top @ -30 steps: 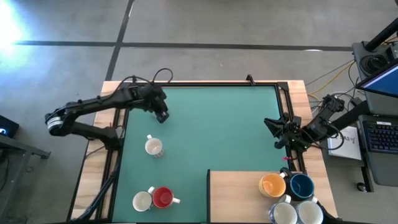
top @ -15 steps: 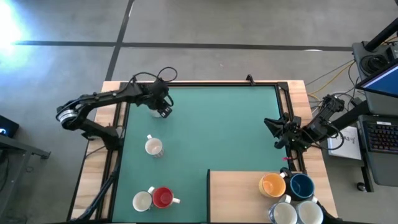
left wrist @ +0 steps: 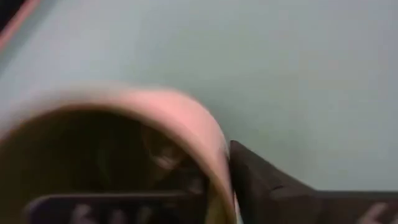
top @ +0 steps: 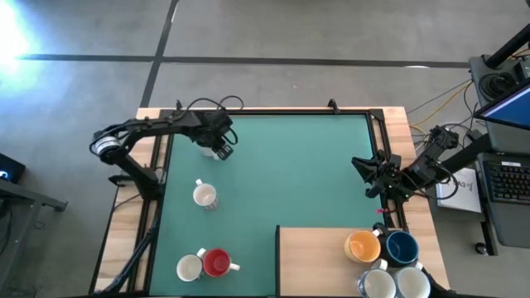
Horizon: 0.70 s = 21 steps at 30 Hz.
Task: Place coffee mugs
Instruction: Put the green mug on the shelf
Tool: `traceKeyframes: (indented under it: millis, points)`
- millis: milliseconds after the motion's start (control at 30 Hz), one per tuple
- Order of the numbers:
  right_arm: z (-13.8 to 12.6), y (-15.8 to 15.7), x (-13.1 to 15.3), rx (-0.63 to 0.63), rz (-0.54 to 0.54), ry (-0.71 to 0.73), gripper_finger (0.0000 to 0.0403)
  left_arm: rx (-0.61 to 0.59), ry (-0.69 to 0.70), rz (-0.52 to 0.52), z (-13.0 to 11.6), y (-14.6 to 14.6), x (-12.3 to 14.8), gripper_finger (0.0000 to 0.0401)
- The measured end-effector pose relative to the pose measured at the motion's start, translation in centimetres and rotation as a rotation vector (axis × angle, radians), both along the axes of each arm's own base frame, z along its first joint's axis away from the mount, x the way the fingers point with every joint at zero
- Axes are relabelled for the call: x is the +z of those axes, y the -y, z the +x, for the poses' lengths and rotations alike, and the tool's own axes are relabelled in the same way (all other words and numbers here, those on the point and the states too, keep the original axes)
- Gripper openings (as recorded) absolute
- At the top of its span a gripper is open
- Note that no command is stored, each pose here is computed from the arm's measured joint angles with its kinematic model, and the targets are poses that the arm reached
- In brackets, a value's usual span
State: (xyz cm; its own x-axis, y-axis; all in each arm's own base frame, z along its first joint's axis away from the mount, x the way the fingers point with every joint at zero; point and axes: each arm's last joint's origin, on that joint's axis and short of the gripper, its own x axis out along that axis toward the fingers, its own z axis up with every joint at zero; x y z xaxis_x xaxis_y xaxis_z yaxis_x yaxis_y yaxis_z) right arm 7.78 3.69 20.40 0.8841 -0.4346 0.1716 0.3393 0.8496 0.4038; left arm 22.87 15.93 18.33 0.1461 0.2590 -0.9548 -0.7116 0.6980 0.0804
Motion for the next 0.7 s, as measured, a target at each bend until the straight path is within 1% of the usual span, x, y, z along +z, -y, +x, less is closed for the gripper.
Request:
traceKeyframes:
  millis: [33,67,100,167,233,433,533,700]
  points:
    - [0.0,0.0,0.0,0.0,0.0,0.0,0.005,-0.007,-0.003,-0.006,0.0,0.0,0.0,0.0021]
    - [0.0,0.0,0.0,0.0,0.0,0.0,0.005,-0.011,0.001,-0.001,0.1,0.0,0.0,0.0012]
    - [0.0,0.0,0.0,0.0,0.0,0.0,0.005,-0.013,0.008,0.007,0.2,-0.1,0.1,0.0011]
    - [0.0,0.0,0.0,0.0,0.0,0.0,0.005,-0.026,0.012,-0.012,0.2,-0.1,0.3,0.0013]
    - [0.0,0.0,0.0,0.0,0.0,0.0,0.005,-0.032,0.011,-0.013,0.3,-0.1,1.0,0.0009]
    - [0.0,0.0,0.0,0.0,0.0,0.0,0.005,-0.09,0.024,0.012,1.5,0.2,4.8,0.0007]
    - [0.0,0.0,0.0,0.0,0.0,0.0,0.005,-0.119,0.079,0.047,2.3,0.6,7.2,0.0007]
    - [0.0,0.0,0.0,0.0,-0.001,-0.001,0.005,-0.197,0.136,0.078,3.5,2.7,10.4,0.0007]
